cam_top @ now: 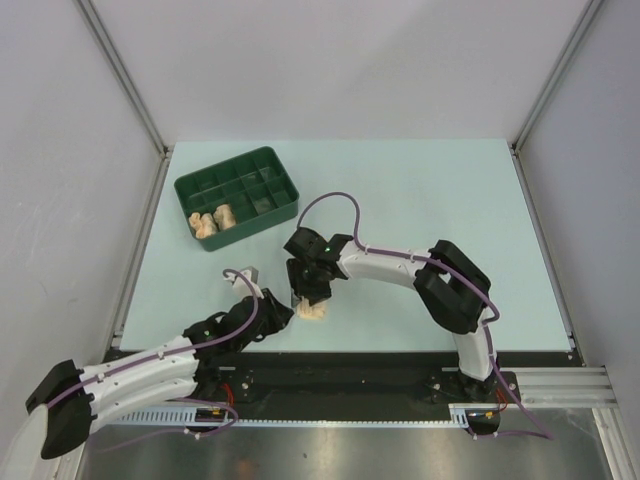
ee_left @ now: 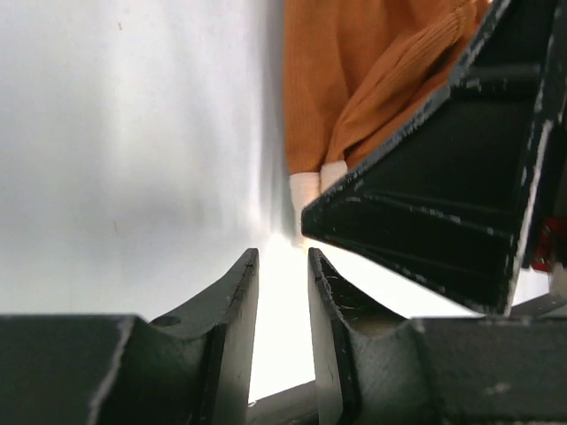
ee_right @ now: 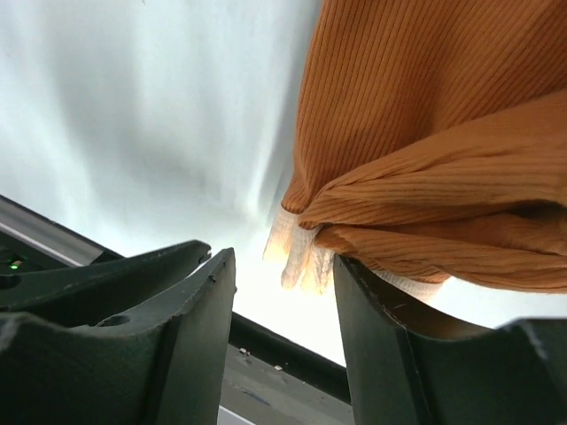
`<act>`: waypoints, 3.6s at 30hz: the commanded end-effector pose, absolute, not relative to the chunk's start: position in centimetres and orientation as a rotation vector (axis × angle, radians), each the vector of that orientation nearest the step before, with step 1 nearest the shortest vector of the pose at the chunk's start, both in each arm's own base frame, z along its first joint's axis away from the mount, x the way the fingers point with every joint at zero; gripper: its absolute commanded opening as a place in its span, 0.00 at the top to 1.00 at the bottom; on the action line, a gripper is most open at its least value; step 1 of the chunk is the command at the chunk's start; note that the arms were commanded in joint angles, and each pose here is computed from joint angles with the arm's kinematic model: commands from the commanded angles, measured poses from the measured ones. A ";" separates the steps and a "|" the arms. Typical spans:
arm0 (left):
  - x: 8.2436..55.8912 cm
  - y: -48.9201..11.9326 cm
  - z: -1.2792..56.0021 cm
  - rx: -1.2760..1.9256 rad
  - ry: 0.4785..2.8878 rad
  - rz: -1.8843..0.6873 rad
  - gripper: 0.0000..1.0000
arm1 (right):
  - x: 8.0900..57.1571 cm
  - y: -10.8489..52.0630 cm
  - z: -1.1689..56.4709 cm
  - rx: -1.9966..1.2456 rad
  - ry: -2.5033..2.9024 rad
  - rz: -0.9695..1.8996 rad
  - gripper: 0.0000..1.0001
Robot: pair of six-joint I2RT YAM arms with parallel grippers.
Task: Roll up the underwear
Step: Fold the underwear at the center of the board.
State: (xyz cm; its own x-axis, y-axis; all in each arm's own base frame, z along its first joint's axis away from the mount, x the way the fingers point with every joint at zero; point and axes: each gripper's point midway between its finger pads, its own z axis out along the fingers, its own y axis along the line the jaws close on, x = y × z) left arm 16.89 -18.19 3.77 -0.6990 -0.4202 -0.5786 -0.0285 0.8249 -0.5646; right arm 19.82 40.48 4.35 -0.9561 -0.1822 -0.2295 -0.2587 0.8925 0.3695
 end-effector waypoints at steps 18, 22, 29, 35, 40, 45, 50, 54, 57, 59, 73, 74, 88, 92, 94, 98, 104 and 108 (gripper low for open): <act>18.4 -19.8 7.5 -0.285 2.152 -0.776 0.59 | 22.5 40.9 10.0 -0.259 2.735 0.788 0.42; 18.9 -20.7 8.3 -0.238 2.141 -0.776 0.59 | 24.1 39.9 11.6 -0.219 2.686 0.789 0.42; 20.1 -23.2 11.2 -0.140 2.076 -0.829 0.59 | 27.9 36.7 15.1 -0.141 2.588 0.789 0.42; 21.7 -25.3 12.4 -0.032 2.087 -0.751 0.53 | 29.8 33.5 15.6 -0.074 2.575 0.720 0.42; 21.7 -26.2 9.3 0.076 2.233 -0.587 0.46 | 30.2 31.0 16.0 -0.024 2.557 0.707 0.41; 21.0 -26.9 7.8 0.130 2.291 -0.469 0.40 | 30.5 28.9 16.4 0.022 2.541 0.692 0.41; 20.2 -28.5 9.0 0.143 2.255 -0.572 0.40 | 30.0 25.3 13.9 0.084 2.607 0.676 0.41; 20.2 -24.9 7.8 0.025 2.305 -0.431 0.40 | 27.3 24.6 12.4 0.067 2.672 0.756 0.42; 20.4 -22.4 7.3 -0.084 2.322 -0.413 0.38 | 24.6 26.0 12.0 0.069 2.694 0.905 0.43; 19.8 -21.5 6.6 -0.133 2.341 -0.461 0.35 | 22.9 27.6 11.9 0.022 2.695 0.964 0.43; 19.1 -20.4 3.4 -0.267 2.369 -0.604 0.35 | 20.3 30.1 7.5 0.056 2.793 0.924 0.49; 19.1 -20.4 3.4 -0.269 2.366 -0.609 0.35 | 20.2 30.2 7.1 0.056 2.803 0.922 0.50; 19.4 -20.2 2.5 -0.295 2.355 -0.603 0.57 | 20.2 30.6 4.4 0.064 2.842 0.860 0.61; 19.5 -20.1 2.2 -0.291 2.358 -0.590 0.64 | 20.3 30.5 4.3 0.066 2.839 0.849 0.69; 19.5 -20.1 2.0 -0.284 2.363 -0.585 0.68 | 20.3 30.6 4.4 0.062 2.834 0.850 0.79; 19.4 -20.0 1.6 -0.275 2.374 -0.566 0.71 | 20.3 31.0 4.6 0.042 2.817 0.853 0.92; 19.4 -19.9 1.6 -0.263 2.375 -0.556 0.73 | 20.1 31.7 4.3 -0.014 2.828 0.793 1.00; 19.5 -19.9 1.7 -0.252 2.370 -0.554 0.73 | 20.4 32.8 5.2 -0.049 2.808 0.778 1.00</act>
State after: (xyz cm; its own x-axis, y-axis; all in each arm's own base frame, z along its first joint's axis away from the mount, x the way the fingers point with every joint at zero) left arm 19.17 -20.29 1.83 -0.7590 -0.3312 -0.5605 -0.0365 0.8812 -0.4713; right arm 19.40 31.38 3.91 -0.9844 0.0453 -0.1702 -0.0490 0.8578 0.5117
